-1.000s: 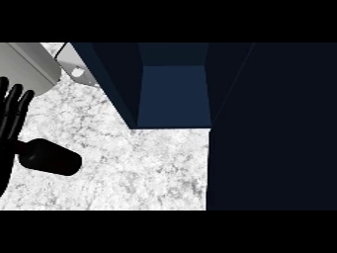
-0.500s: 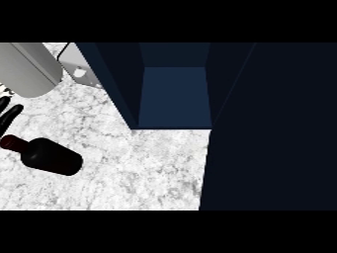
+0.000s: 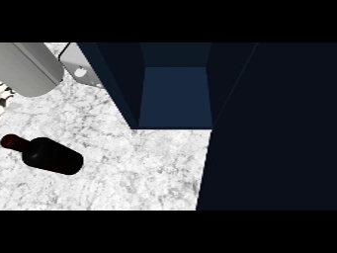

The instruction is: Pick up the wine, place it into the cabinet and close the cabinet

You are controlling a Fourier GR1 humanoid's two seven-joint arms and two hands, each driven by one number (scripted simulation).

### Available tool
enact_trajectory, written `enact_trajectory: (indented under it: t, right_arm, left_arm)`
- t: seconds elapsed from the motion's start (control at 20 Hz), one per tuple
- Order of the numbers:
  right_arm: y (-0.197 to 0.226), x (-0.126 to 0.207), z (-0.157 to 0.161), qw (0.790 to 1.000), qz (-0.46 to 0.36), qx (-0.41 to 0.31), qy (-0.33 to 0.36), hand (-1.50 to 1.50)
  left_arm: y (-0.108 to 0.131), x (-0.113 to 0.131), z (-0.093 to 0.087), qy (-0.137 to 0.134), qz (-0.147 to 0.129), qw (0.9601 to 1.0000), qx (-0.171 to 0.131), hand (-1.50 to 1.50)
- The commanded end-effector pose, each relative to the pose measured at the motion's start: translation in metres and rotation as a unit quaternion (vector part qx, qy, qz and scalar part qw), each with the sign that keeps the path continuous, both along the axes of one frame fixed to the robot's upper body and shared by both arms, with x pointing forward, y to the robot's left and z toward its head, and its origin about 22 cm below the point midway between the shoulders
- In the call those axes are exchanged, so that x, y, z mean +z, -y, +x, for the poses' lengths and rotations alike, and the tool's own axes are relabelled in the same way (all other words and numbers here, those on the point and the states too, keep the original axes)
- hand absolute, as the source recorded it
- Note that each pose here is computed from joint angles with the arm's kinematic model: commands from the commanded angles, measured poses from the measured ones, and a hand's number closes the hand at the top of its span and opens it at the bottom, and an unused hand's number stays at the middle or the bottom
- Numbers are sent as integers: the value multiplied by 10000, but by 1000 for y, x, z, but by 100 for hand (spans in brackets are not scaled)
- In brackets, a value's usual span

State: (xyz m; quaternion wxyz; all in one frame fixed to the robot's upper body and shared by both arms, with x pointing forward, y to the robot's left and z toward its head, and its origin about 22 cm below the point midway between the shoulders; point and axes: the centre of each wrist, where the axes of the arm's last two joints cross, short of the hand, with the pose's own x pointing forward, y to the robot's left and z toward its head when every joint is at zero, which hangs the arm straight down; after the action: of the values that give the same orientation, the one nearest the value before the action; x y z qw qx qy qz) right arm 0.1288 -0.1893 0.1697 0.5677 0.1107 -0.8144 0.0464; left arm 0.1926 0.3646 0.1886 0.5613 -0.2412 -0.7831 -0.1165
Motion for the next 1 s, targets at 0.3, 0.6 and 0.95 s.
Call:
enact_trajectory:
  t: [0.3, 0.6, 0.95]
  right_arm:
    - [-6, 37, -35, 9998, -22, -118, 180, -150]
    - [-13, 33, -25, 9997, 23, -183, 176, -150]
    - [-18, 40, -31, 9999, 80, -99, 108, -150]
  left_arm:
    - [-15, 9, -12, -279, 105, 9995, 92, -150]
    - [-25, 25, -1, -305, 236, 9988, 301, -150]
    - [-30, -3, 12, -573, 224, 9970, 466, -150]
